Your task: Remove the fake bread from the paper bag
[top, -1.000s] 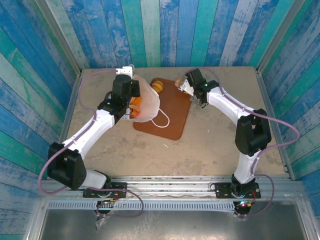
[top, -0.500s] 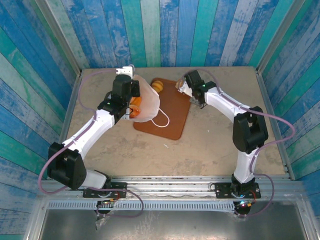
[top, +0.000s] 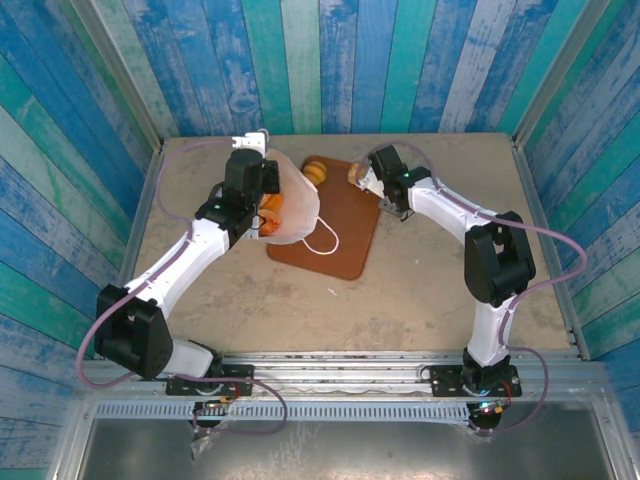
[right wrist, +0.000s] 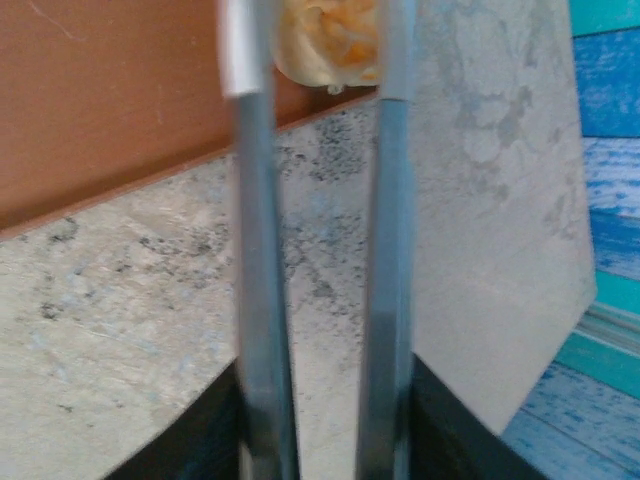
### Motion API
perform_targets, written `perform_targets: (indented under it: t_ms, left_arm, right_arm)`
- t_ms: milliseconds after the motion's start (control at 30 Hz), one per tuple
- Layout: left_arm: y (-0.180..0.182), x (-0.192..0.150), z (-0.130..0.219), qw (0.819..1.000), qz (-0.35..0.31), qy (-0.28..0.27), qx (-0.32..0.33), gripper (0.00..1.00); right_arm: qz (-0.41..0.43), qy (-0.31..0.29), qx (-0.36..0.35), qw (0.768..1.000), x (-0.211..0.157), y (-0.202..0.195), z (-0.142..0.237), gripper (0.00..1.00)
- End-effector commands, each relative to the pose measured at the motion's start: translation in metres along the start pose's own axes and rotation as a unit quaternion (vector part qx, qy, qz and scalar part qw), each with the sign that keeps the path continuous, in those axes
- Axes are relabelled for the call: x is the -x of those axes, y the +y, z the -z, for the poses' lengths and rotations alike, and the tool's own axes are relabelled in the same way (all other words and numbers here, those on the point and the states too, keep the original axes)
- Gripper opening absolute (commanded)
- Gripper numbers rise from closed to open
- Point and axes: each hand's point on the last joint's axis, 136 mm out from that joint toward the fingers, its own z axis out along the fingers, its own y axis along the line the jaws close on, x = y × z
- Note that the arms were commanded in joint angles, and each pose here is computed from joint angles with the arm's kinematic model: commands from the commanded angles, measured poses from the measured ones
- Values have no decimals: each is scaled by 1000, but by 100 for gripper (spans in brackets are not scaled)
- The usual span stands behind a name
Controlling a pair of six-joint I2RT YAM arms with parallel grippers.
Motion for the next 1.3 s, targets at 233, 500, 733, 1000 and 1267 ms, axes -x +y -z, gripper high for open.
perform_targets:
  t_ms: [233,500,733,1000,1267]
  left_arm:
    - [1,39,15,999,16,-51,1,1]
    - [1,41,16,999,15,-53,0,1]
    - [2,42,17,998,14,-54,1,1]
    - [2,41,17,999,12,-53,2,1]
    - [-1,38,16,999,5,-54,-7,1]
  right_arm:
    - [-18,-17,5,1000,3,-3,13,42]
    - [-39,-35,-4,999,10,-15,24,40]
    - [-63,-55,-18,996,13,-29,45,40]
    - [-125,-89,-35,988,14,-50,79,40]
    - [-239,-141,8,961,16,-51,141,36]
